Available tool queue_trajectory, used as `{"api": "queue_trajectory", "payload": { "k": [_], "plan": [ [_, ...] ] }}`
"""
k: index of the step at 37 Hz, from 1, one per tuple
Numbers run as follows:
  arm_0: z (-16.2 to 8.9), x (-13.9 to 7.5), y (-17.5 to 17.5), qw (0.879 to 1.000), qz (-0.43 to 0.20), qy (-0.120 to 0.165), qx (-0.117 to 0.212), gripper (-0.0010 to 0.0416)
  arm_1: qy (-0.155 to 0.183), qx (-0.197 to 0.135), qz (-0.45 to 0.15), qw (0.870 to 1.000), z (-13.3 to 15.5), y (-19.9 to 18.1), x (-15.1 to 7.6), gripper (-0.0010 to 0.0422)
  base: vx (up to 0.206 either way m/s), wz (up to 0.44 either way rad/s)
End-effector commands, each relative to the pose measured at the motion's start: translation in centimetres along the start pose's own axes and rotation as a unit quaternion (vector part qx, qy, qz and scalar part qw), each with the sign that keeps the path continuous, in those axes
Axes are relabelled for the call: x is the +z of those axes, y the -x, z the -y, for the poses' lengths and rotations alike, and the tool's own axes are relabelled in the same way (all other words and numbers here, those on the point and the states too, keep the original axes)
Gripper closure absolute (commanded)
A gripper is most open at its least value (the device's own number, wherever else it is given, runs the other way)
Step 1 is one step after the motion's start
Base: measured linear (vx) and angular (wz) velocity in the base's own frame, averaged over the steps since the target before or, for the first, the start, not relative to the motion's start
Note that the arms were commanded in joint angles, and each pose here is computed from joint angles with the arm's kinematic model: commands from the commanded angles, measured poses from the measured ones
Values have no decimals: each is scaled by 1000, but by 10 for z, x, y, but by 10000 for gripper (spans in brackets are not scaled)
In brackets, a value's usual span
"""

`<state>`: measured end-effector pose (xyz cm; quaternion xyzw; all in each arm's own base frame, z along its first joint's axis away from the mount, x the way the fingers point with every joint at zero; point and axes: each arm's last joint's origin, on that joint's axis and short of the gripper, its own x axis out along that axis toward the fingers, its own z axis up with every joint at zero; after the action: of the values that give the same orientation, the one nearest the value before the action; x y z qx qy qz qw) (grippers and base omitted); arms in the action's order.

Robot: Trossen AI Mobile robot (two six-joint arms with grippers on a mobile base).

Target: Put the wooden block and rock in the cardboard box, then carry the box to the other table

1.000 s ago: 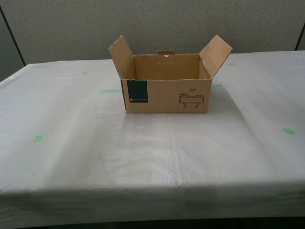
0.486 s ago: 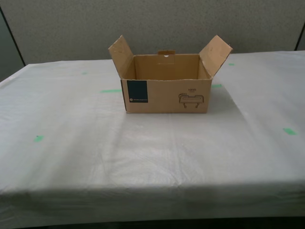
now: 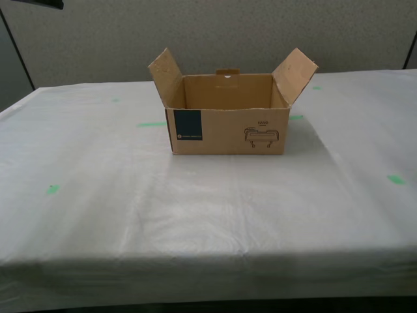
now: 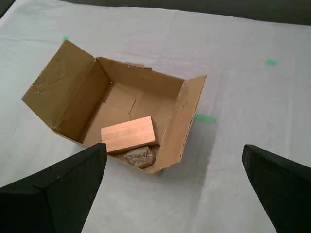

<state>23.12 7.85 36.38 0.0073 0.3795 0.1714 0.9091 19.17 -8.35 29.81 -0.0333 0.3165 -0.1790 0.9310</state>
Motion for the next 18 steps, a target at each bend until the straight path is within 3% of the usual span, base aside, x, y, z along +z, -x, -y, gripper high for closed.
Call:
{"api": "queue_trajectory", "payload": {
  "k": [1,6,18],
  "plan": [
    [1,-7,1,1000,23,5,0,16,-1,1,-1,1000,0,-1,-1,108,0,0],
    [1,-13,1,999,47,19,2,16,-1,1,2,1000,0,-1,0,108,0,0],
    [2,-15,0,999,41,18,2,16,-1,0,4,1000,0,-1,0,108,0,0]
  ]
}}
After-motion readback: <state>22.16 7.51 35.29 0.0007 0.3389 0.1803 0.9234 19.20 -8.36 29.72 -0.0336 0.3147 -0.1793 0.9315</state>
